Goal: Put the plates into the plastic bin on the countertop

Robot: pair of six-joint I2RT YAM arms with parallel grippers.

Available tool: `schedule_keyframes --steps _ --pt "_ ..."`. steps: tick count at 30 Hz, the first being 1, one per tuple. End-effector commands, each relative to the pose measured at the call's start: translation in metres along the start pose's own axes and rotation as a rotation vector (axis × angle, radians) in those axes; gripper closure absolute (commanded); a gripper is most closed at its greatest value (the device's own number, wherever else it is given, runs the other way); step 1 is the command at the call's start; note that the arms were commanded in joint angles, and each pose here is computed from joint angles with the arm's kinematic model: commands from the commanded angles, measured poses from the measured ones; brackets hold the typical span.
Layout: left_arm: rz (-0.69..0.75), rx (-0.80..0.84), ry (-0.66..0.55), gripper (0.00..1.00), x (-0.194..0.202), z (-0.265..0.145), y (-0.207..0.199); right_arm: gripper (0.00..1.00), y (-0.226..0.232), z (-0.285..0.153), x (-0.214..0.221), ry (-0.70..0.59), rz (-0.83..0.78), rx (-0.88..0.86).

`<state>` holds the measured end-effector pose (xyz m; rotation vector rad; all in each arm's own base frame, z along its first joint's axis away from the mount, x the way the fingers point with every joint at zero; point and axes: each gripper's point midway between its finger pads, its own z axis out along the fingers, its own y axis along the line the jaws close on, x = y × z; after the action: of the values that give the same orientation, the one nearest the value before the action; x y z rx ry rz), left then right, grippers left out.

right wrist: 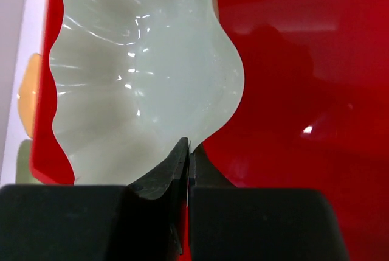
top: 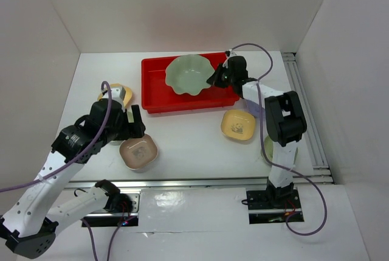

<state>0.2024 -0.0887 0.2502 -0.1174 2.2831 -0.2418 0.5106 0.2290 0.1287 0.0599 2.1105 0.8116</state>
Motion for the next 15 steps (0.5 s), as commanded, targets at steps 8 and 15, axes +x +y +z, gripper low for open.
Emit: schedule_keyframes --steps 8,15 --pt "-0.026 0.086 -0.039 0.0 -0.005 -0.001 -0.015 0.11 0.031 0.003 -0.021 -0.02 -0.053 -0.136" --pt "-0.027 0.106 -0.034 0.0 0.0 0.003 -0.018 0.0 0.074 -0.034 -0.063 -0.13 -0.242 -0.082"
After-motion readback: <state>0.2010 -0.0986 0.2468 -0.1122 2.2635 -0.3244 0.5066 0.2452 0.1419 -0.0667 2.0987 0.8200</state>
